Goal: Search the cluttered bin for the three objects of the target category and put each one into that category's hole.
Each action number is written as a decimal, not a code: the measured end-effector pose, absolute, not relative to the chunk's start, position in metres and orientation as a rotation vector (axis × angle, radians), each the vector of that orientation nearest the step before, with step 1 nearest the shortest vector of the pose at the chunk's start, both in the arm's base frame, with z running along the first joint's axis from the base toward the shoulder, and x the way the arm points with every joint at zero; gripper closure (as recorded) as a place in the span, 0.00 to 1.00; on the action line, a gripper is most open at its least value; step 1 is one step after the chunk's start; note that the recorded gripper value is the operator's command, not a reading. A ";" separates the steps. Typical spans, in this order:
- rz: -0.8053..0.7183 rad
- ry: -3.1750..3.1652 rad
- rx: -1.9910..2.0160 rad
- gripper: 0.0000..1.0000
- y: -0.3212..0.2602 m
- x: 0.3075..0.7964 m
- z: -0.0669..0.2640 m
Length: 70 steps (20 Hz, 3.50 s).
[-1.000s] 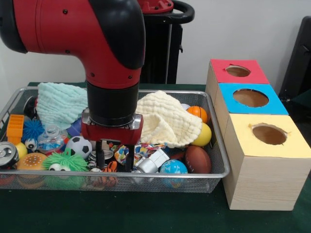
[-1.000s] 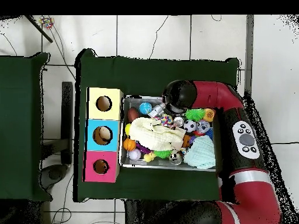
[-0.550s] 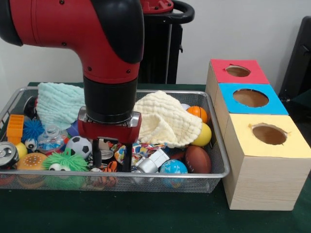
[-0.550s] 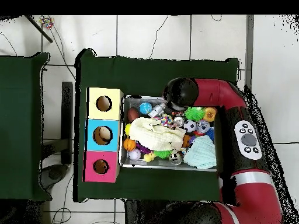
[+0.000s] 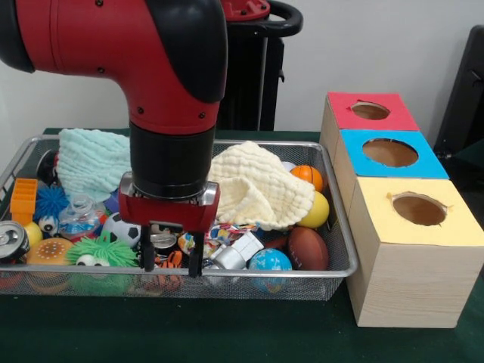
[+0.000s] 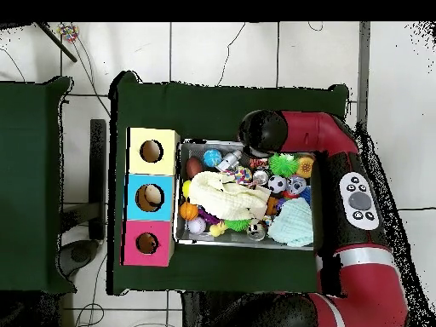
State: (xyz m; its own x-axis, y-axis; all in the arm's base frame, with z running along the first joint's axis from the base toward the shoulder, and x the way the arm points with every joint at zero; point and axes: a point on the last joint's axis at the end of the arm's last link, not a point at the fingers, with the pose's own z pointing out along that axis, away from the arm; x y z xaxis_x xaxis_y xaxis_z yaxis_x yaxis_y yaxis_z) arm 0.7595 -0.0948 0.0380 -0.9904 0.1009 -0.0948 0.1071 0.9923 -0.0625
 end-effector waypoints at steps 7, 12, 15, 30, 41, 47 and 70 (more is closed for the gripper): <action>-0.084 2.986 0.154 0.00 -0.093 0.763 0.019; -0.065 2.988 0.157 0.00 -0.089 0.761 -0.001; -0.056 3.001 0.158 0.00 -0.086 0.758 -0.012; -0.043 3.018 0.146 0.00 -0.076 0.753 -0.024; -0.045 3.019 0.147 0.00 -0.077 0.753 -0.024; -0.061 3.024 0.148 0.00 -0.081 0.750 -0.025; -0.158 3.025 0.127 0.00 -0.092 0.746 -0.014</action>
State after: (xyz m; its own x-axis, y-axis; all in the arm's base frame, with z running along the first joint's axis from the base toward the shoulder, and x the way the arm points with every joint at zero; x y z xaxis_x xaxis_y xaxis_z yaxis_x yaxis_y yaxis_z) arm 0.7462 -0.0917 -0.0140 -0.9905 0.0774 -0.1139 0.0889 0.9911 -0.0993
